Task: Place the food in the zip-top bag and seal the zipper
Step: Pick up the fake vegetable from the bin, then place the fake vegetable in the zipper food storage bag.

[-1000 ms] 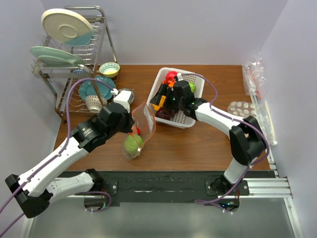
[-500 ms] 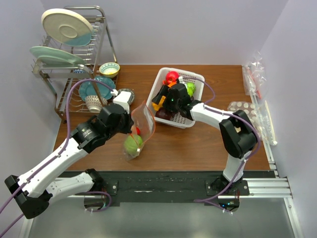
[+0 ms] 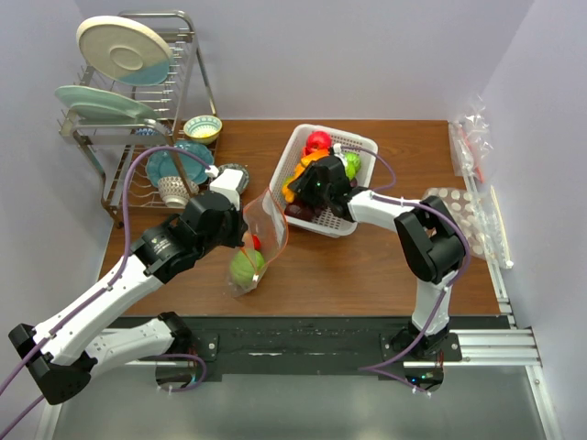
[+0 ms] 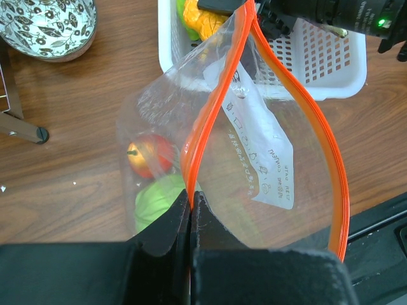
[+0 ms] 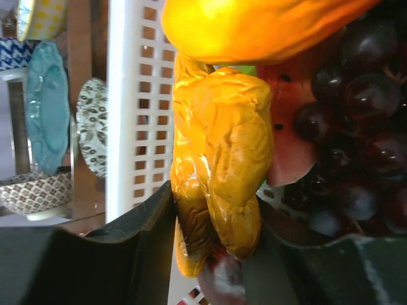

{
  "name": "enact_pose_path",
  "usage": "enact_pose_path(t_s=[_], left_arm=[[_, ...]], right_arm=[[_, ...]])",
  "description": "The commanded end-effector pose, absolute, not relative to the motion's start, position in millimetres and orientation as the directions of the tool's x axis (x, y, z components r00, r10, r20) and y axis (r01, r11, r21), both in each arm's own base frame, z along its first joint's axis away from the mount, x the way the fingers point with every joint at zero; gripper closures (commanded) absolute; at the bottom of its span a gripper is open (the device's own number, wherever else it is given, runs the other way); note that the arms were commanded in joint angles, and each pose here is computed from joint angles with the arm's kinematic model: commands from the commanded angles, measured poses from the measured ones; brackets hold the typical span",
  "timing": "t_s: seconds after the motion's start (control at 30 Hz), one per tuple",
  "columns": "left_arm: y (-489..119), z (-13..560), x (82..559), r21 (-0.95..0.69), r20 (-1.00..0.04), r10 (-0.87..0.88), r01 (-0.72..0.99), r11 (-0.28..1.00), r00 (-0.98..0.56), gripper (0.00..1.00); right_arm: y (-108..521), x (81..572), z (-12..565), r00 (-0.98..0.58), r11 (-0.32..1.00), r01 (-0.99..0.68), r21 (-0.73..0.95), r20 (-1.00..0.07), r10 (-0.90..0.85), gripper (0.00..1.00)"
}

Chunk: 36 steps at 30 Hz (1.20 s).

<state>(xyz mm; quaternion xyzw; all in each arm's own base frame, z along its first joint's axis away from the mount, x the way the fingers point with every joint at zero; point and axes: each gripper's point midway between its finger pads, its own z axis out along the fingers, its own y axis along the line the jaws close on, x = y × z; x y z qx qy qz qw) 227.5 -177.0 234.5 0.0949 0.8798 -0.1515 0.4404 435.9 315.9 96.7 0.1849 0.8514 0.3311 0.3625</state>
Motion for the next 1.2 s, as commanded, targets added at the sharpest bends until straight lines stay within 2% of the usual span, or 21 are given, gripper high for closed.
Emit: enact_pose_path(t_s=[0.0, 0.13, 0.43, 0.67, 0.83, 1.17], left_arm=[[-179, 242, 231, -0.186, -0.827, 0.023, 0.312, 0.932, -0.562, 1.0], [-181, 240, 230, -0.195, -0.822, 0.023, 0.318, 0.928, -0.569, 1.0], [-183, 240, 229, -0.203, -0.82, 0.018, 0.32, 0.925, -0.572, 1.0], [-184, 241, 231, -0.207, -0.821, 0.014, 0.32, 0.925, -0.571, 1.0], [-187, 240, 232, -0.208, -0.82, 0.016, 0.325, 0.923, -0.572, 1.0], [-192, 242, 235, -0.216, -0.821, 0.012, 0.33, 0.919, -0.571, 1.0]], right_arm=[[312, 445, 167, -0.566, 0.696, -0.04, 0.717, -0.591, 0.575, 0.63], [294, 431, 196, -0.518, 0.72, -0.073, 0.69, -0.643, 0.564, 0.72], [274, 390, 250, -0.482, 0.778, -0.261, 0.572, -0.775, 0.408, 0.72], [266, 332, 286, -0.469, 0.729, -0.461, 0.506, -0.836, 0.284, 0.72], [270, 279, 305, -0.473, 0.597, -0.627, 0.501, -0.853, 0.22, 0.73], [286, 208, 315, -0.581, 0.352, -0.737, 0.577, -0.807, 0.105, 0.7]])
